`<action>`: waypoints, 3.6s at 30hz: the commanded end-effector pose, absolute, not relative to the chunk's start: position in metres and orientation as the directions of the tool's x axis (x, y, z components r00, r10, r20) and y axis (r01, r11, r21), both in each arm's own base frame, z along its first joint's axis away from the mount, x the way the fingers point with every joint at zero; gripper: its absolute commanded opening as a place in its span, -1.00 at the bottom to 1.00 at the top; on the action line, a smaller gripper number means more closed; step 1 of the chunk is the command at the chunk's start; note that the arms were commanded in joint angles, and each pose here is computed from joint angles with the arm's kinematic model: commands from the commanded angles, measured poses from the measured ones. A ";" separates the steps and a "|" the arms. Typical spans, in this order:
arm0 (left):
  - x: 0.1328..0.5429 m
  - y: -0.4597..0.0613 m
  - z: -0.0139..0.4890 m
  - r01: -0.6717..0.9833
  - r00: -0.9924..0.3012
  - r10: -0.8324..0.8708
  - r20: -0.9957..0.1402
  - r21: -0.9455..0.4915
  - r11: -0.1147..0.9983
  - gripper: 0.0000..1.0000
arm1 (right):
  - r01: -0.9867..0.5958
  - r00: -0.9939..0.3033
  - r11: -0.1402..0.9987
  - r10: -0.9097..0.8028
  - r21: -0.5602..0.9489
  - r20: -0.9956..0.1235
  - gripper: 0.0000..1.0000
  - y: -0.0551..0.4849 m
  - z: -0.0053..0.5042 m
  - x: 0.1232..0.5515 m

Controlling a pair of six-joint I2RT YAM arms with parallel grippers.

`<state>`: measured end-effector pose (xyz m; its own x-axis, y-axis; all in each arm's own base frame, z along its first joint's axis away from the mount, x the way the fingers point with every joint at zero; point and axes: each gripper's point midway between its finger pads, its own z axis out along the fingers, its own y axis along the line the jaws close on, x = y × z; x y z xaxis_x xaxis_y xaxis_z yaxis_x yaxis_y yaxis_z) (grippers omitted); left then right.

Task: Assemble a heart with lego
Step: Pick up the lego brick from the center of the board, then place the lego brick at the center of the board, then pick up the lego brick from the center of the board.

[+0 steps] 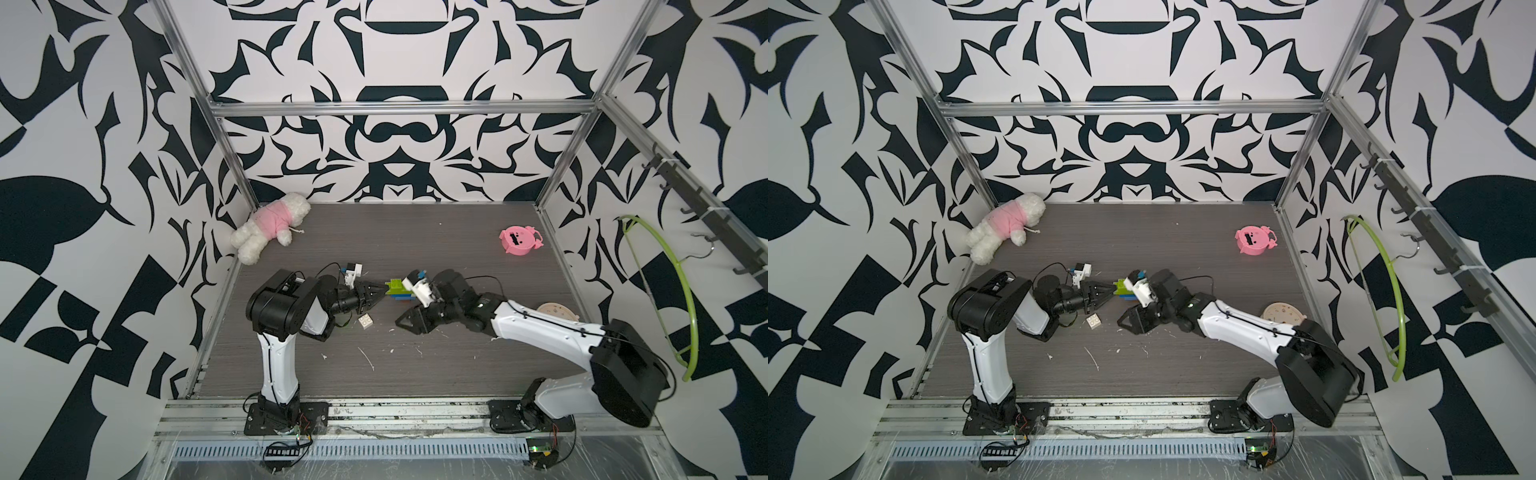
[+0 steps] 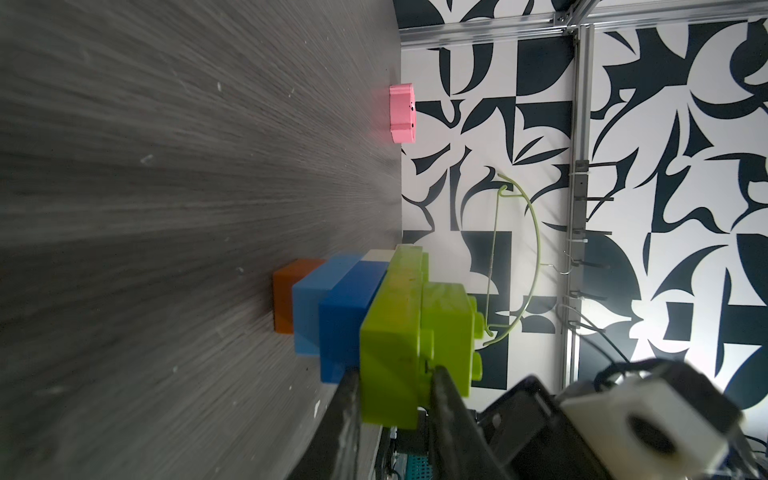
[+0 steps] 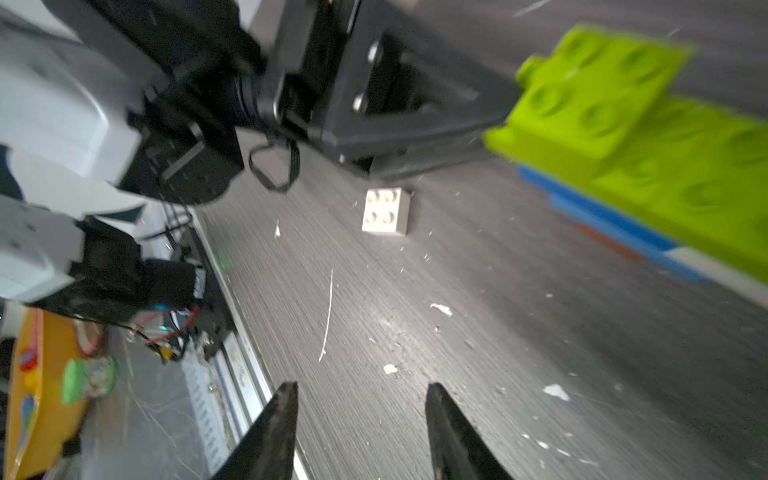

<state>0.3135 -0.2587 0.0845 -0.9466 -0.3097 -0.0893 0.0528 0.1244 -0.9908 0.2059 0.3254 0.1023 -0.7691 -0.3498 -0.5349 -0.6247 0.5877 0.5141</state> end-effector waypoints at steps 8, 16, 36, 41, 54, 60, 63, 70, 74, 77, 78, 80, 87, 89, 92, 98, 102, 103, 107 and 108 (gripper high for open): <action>0.320 -0.259 0.082 0.076 -0.946 -0.304 -0.115 -0.988 0.137 -0.50 | -0.742 -0.574 0.610 -0.363 0.278 -0.734 0.28 0.397 0.084 0.242; 0.319 -0.260 0.081 0.073 -0.948 -0.297 -0.112 -0.988 0.139 -0.50 | -0.774 -0.479 0.607 -0.375 0.181 -0.794 0.32 0.424 0.072 0.250; 0.321 -0.261 0.080 0.071 -0.950 -0.293 -0.110 -0.987 0.141 -0.50 | -0.754 -0.428 0.646 -0.346 0.119 -0.835 -0.28 0.438 0.060 0.248; 0.320 -0.262 0.080 0.073 -0.951 -0.287 -0.112 -0.987 0.145 -0.49 | -0.758 -0.445 0.640 -0.368 0.124 -0.817 -0.50 0.419 0.070 0.236; 0.323 -0.260 0.081 0.074 -0.952 -0.283 -0.114 -0.986 0.148 -0.50 | -0.553 -0.688 0.818 -0.342 0.158 -0.640 -0.57 0.257 0.052 0.220; 0.323 -0.257 0.082 0.074 -0.953 -0.279 -0.116 -0.985 0.155 -0.50 | -0.385 -0.791 0.907 -0.229 0.170 -0.567 -0.51 0.215 0.034 0.226; 0.323 -0.257 0.083 0.076 -0.954 -0.274 -0.117 -0.985 0.156 -0.50 | -0.361 -0.824 0.923 -0.248 0.134 -0.510 -0.21 0.214 0.028 0.228; 0.323 -0.255 0.086 0.083 -0.954 -0.272 -0.127 -0.983 0.166 -0.50 | -0.373 -0.832 0.918 -0.267 0.134 -0.486 0.08 0.212 0.059 0.237; 0.324 -0.255 0.085 0.080 -0.954 -0.272 -0.124 -0.983 0.166 -0.50 | -0.375 -0.847 0.916 -0.276 0.143 -0.454 0.03 0.210 0.068 0.243; 0.325 -0.256 0.085 0.082 -0.954 -0.272 -0.126 -0.983 0.165 -0.50 | -0.385 -0.861 0.911 -0.298 0.146 -0.413 0.01 0.213 0.063 0.242; 0.324 -0.255 0.084 0.081 -0.954 -0.272 -0.124 -0.983 0.166 -0.50 | -0.388 -0.866 0.909 -0.304 0.150 -0.397 0.00 0.214 0.060 0.241; 0.324 -0.255 0.084 0.081 -0.954 -0.272 -0.125 -0.983 0.167 -0.50 | -0.393 -0.874 0.904 -0.310 0.169 -0.374 0.00 0.216 0.056 0.238; 0.324 -0.255 0.082 0.080 -0.954 -0.273 -0.125 -0.982 0.170 -0.50 | -0.392 -0.888 0.903 -0.321 0.177 -0.328 -0.04 0.217 0.046 0.232; 0.324 -0.255 0.083 0.081 -0.954 -0.272 -0.126 -0.982 0.170 -0.50 | -0.390 -0.888 0.905 -0.322 0.168 -0.327 -0.08 0.215 0.046 0.233; 0.323 -0.255 0.083 0.081 -0.954 -0.271 -0.126 -0.982 0.170 -0.50 | -0.393 -0.889 0.905 -0.328 0.165 -0.319 -0.09 0.216 0.045 0.233; 0.324 -0.255 0.082 0.080 -0.953 -0.275 -0.125 -0.982 0.171 -0.50 | -0.400 -0.889 0.901 -0.338 0.166 -0.309 -0.11 0.219 0.041 0.234; 0.324 -0.255 0.082 0.081 -0.953 -0.275 -0.127 -0.982 0.172 -0.50 | -0.392 -0.885 0.911 -0.336 0.127 -0.323 -0.22 0.213 0.043 0.239; 0.324 -0.255 0.082 0.080 -0.953 -0.275 -0.126 -0.982 0.172 -0.50 | -0.392 -0.881 0.911 -0.333 0.126 -0.335 -0.25 0.213 0.046 0.240; 0.324 -0.255 0.082 0.081 -0.953 -0.275 -0.127 -0.982 0.172 -0.50 | -0.408 -0.876 0.902 -0.345 0.139 -0.337 -0.39 0.217 0.048 0.240; 0.324 -0.255 0.082 0.081 -0.953 -0.276 -0.127 -0.982 0.173 -0.50 | -0.419 -0.873 0.896 -0.352 0.149 -0.338 -0.42 0.219 0.050 0.239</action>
<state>0.3218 -0.2557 0.0845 -0.9532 -0.2769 -0.1214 0.0799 0.1567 -0.9844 0.2300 0.2117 0.0319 -0.8905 -0.3476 -0.2936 -0.4002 0.9054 0.1418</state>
